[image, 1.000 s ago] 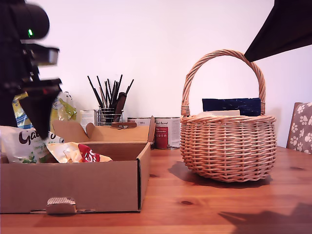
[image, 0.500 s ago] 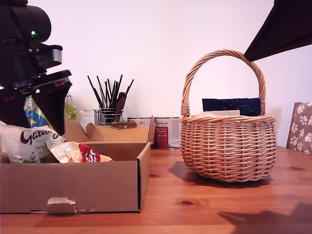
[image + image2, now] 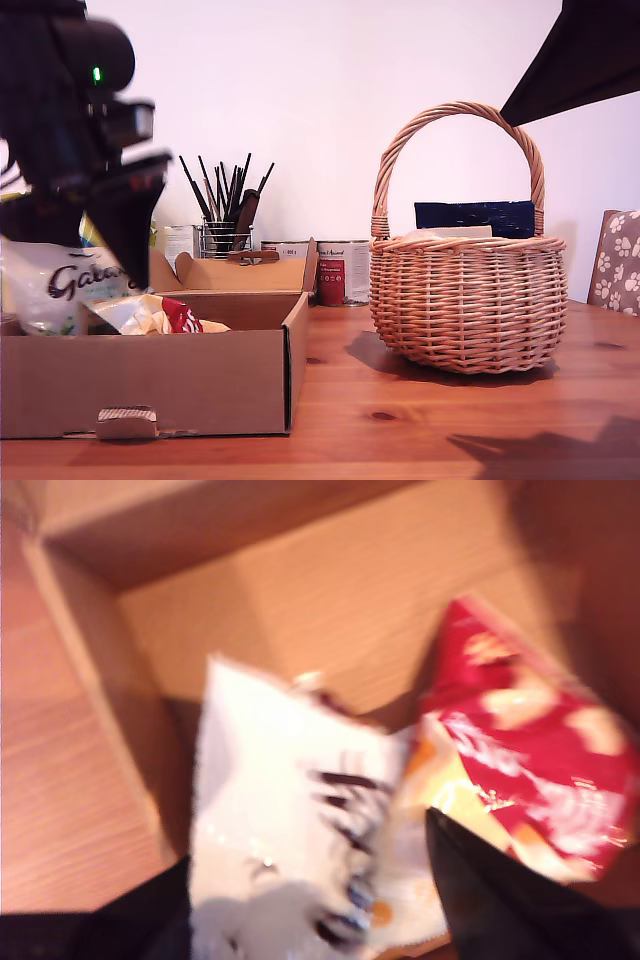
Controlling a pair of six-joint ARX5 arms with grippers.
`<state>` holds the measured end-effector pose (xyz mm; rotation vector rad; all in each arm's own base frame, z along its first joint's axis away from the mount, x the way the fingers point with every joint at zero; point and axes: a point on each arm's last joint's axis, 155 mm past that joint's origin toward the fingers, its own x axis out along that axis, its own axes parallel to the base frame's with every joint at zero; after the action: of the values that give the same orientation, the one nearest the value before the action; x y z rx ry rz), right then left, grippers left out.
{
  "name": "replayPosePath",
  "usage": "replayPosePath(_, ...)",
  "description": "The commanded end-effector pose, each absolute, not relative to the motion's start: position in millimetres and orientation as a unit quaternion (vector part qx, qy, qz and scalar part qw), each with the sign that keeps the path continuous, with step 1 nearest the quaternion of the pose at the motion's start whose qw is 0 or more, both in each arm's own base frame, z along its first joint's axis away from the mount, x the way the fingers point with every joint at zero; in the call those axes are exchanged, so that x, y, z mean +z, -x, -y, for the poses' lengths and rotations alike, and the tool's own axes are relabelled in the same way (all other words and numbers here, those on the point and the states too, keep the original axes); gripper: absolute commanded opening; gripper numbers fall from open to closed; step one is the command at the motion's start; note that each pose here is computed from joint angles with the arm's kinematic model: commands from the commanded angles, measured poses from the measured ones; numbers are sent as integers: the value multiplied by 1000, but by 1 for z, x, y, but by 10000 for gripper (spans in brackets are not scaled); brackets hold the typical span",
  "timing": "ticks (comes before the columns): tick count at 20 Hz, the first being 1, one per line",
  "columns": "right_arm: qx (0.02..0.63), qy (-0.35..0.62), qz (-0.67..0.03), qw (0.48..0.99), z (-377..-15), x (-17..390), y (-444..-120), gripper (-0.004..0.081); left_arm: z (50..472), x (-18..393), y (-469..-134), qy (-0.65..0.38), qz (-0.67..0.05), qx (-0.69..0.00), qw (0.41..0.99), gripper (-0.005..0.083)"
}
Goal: Move the bags of Easter eggs from the cardboard box on the left into the woven basket on the right side.
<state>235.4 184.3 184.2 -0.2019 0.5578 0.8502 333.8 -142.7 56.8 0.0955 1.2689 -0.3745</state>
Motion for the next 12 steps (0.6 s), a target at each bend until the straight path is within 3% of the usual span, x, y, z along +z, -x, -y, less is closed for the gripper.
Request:
replayPosePath(1,406,96,-278,865,-183,173,-233,-6,140,41,-330,-49,-606,-166,776,350)
replayPosePath(7,406,96,-278,865,-183,173,-233,-6,146,52,-344,-45,-580,-175,794,65)
replayPosePath(12,406,96,-278,865,-183,173,-233,-6,148,69,-349,-49,-560,-184,807,16)
